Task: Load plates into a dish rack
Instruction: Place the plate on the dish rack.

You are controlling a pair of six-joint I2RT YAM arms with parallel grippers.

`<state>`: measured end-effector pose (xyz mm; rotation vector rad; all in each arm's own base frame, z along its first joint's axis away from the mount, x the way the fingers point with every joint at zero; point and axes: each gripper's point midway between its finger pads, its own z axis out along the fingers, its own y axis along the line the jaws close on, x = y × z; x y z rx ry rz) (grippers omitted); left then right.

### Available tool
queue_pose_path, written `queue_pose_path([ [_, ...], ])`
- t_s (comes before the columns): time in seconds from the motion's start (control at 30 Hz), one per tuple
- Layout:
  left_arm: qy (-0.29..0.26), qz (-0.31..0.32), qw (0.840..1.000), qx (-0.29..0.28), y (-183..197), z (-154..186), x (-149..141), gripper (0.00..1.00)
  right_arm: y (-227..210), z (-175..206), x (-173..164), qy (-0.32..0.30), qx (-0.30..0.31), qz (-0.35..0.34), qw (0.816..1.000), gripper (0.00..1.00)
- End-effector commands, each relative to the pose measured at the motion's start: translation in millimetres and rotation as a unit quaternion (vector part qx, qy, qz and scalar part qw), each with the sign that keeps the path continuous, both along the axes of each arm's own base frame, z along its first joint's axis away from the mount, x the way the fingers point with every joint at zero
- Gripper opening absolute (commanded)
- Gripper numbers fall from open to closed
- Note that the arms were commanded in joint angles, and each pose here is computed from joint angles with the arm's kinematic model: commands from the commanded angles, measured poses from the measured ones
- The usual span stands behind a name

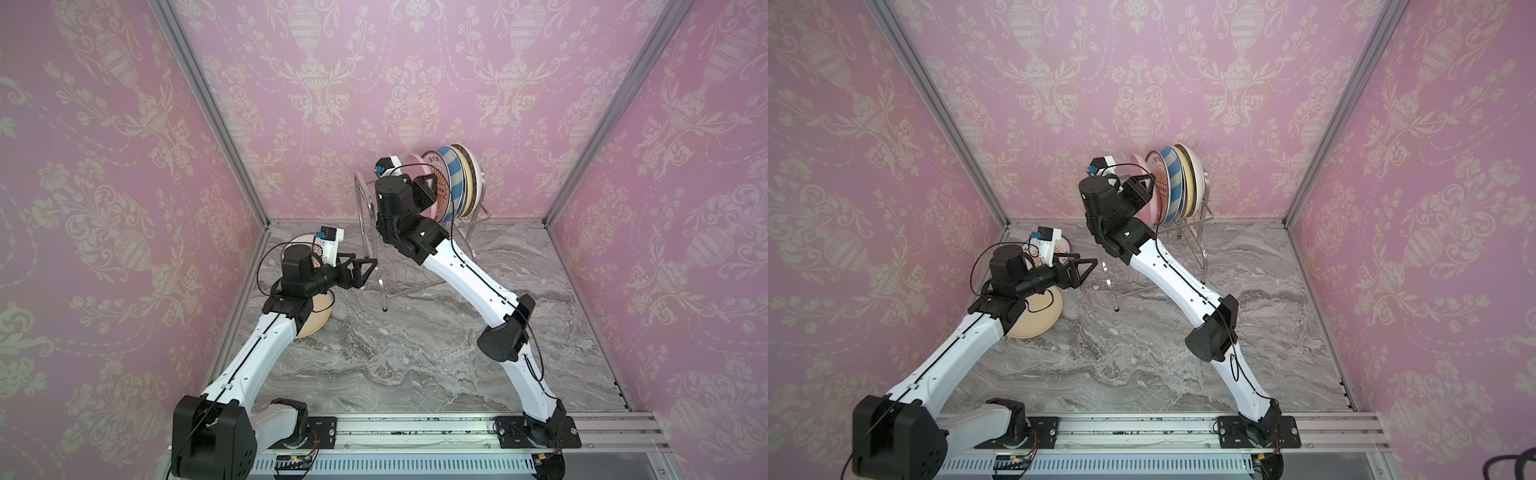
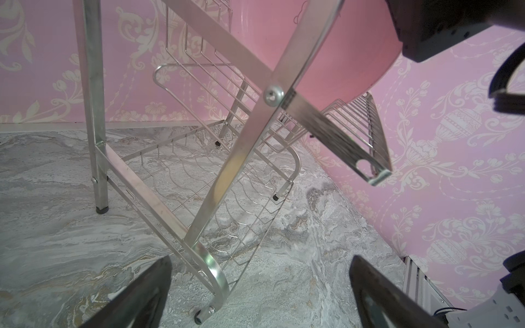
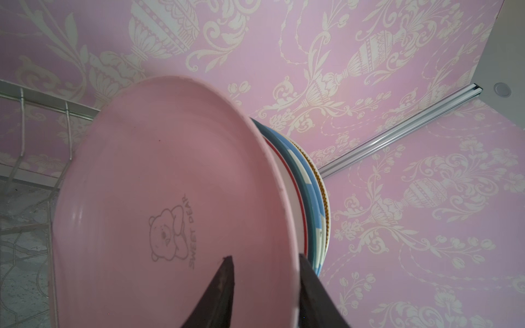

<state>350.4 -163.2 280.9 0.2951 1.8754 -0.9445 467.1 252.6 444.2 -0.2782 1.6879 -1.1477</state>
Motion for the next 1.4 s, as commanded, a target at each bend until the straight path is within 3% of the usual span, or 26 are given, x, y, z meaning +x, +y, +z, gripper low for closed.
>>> queue_pose_path([
  [0.0,-0.024,-0.02,1.0,0.005,-5,18,-5,0.99,-14,29,-17,-0.029,0.043,0.01,0.999,0.38],
  [0.1,-0.022,-0.02,1.0,0.006,-5,19,-5,0.99,-15,35,-20,-0.032,0.047,0.016,0.998,0.4],
  [0.37,-0.02,-0.003,0.999,0.027,0,22,-3,0.99,-21,61,-35,-0.049,0.066,0.035,0.996,0.6],
  [0.67,0.014,0.084,0.994,0.075,27,16,10,0.99,-33,98,-65,-0.073,0.096,0.067,0.991,0.74],
  [0.8,0.015,0.125,0.987,0.1,46,22,12,0.99,-40,112,-85,-0.079,0.132,0.109,0.982,0.76],
  [1.0,0.014,0.124,0.989,0.077,45,28,9,0.99,-28,85,-81,-0.034,0.141,0.147,0.978,0.79],
  [1.13,0.013,0.135,0.988,0.077,48,32,7,0.99,-26,85,-84,-0.029,0.197,0.184,0.962,0.79],
  [1.3,0.022,0.144,0.985,0.09,53,33,11,0.99,-29,82,-86,-0.019,0.208,0.193,0.959,0.8],
  [1.37,0.029,0.165,0.982,0.091,64,33,15,0.99,-22,78,-90,-0.001,0.228,0.223,0.948,0.8],
])
